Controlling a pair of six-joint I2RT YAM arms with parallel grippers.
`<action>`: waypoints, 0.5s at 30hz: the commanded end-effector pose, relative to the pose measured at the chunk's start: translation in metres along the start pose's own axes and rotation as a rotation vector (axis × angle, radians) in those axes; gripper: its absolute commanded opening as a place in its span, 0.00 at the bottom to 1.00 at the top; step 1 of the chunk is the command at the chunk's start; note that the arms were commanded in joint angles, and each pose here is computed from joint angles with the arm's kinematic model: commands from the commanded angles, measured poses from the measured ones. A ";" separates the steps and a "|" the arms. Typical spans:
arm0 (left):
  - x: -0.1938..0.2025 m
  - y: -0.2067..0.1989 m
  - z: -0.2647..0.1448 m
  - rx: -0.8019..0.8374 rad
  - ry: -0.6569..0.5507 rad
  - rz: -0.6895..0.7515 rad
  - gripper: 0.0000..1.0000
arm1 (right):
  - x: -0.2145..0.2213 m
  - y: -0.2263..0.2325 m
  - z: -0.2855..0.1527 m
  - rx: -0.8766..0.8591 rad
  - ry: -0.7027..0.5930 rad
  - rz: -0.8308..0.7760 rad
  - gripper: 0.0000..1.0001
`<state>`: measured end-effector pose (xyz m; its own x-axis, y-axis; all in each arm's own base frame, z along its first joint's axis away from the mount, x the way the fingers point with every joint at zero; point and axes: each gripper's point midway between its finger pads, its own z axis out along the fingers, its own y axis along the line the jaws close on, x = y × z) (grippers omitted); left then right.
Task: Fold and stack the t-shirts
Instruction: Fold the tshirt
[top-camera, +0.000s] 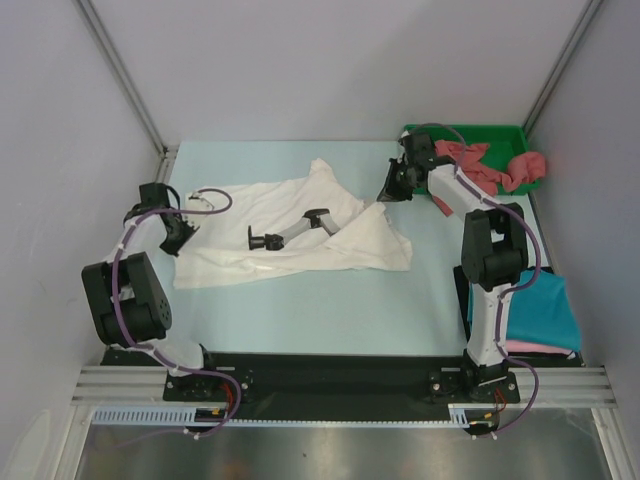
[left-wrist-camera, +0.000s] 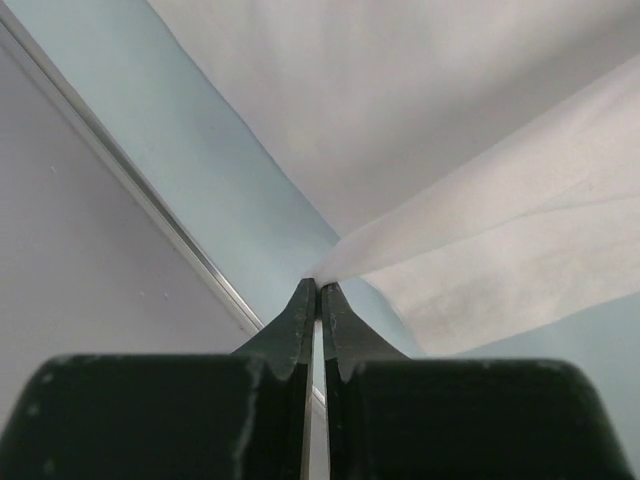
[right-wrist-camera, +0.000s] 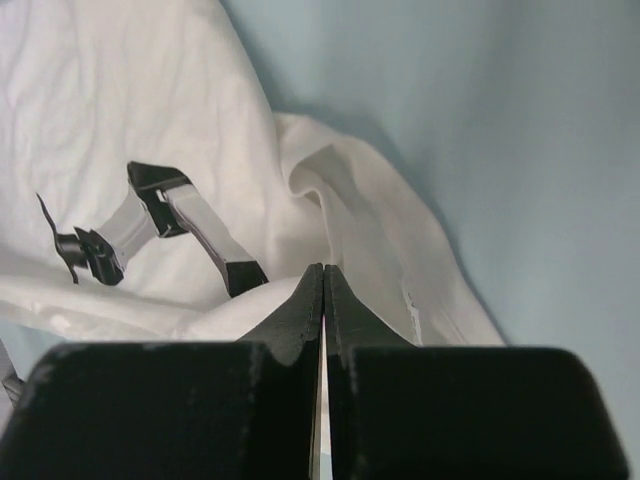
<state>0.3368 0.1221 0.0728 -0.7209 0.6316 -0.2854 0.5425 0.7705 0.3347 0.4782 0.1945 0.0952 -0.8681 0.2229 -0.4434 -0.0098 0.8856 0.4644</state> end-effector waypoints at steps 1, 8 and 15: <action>-0.014 0.021 -0.001 -0.068 -0.029 -0.020 0.05 | -0.027 0.008 -0.001 -0.014 -0.058 -0.022 0.00; -0.015 0.024 0.004 -0.074 -0.026 -0.024 0.05 | -0.044 -0.002 0.003 0.013 -0.098 0.008 0.00; -0.018 0.032 0.003 -0.104 -0.018 -0.085 0.32 | -0.043 0.002 0.003 -0.011 -0.065 0.003 0.38</action>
<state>0.3476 0.1307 0.0639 -0.7478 0.6022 -0.2794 0.5031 0.7887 0.3535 0.5047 0.1896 0.0922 -0.8527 0.2545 -0.4563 0.0138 0.8839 0.4674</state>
